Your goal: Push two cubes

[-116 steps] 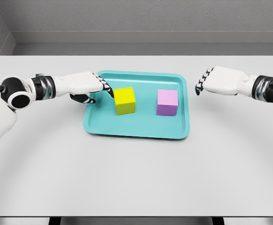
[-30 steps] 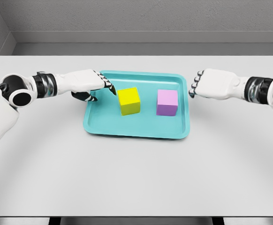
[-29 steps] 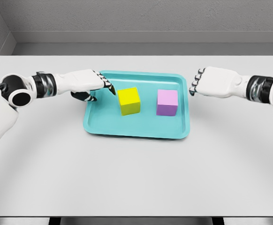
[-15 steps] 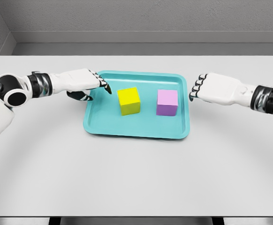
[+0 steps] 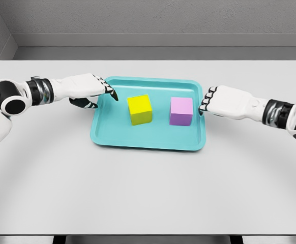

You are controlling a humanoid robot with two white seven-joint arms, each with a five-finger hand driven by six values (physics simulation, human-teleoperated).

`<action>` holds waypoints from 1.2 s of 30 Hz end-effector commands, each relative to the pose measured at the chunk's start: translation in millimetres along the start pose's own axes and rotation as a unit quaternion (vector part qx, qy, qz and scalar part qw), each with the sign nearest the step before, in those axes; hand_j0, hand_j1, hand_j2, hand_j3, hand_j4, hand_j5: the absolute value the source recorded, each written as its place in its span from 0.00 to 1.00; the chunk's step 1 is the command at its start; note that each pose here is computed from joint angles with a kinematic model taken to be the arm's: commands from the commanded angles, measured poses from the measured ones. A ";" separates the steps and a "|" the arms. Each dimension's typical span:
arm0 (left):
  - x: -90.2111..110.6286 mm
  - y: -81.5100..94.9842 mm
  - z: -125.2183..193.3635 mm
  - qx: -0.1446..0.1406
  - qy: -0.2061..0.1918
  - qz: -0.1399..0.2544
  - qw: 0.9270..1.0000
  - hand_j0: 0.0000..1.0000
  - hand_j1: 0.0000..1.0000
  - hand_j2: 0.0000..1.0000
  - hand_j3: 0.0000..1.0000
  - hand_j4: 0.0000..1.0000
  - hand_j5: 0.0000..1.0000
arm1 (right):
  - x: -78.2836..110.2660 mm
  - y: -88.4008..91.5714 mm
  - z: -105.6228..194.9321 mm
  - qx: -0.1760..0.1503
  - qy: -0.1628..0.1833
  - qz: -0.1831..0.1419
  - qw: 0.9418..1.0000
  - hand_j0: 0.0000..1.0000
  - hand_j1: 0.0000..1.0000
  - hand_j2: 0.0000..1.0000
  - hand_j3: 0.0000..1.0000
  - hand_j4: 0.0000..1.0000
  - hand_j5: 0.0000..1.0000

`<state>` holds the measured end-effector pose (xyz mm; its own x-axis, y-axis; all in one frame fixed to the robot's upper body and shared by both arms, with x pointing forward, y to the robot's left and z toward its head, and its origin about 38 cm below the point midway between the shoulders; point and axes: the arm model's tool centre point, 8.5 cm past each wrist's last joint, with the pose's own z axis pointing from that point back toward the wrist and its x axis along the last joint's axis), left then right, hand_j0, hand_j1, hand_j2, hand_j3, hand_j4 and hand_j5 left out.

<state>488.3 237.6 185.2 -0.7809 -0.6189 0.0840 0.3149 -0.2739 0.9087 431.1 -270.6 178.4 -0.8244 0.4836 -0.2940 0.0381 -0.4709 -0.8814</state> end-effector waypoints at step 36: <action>-2.8 6.0 3.7 0.006 0.003 -0.001 1.000 0.71 0.71 0.71 0.71 0.71 0.71 | 3.9 5.4 -13.4 0.000 -0.005 -0.011 1.000 0.54 0.54 0.54 0.54 0.54 0.54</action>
<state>490.1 240.1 191.2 -0.7797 -0.6216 0.0759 0.3056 -0.2720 0.9125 435.6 -258.0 168.8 -0.8324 0.4913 -0.2565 0.0168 -0.4402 -0.8977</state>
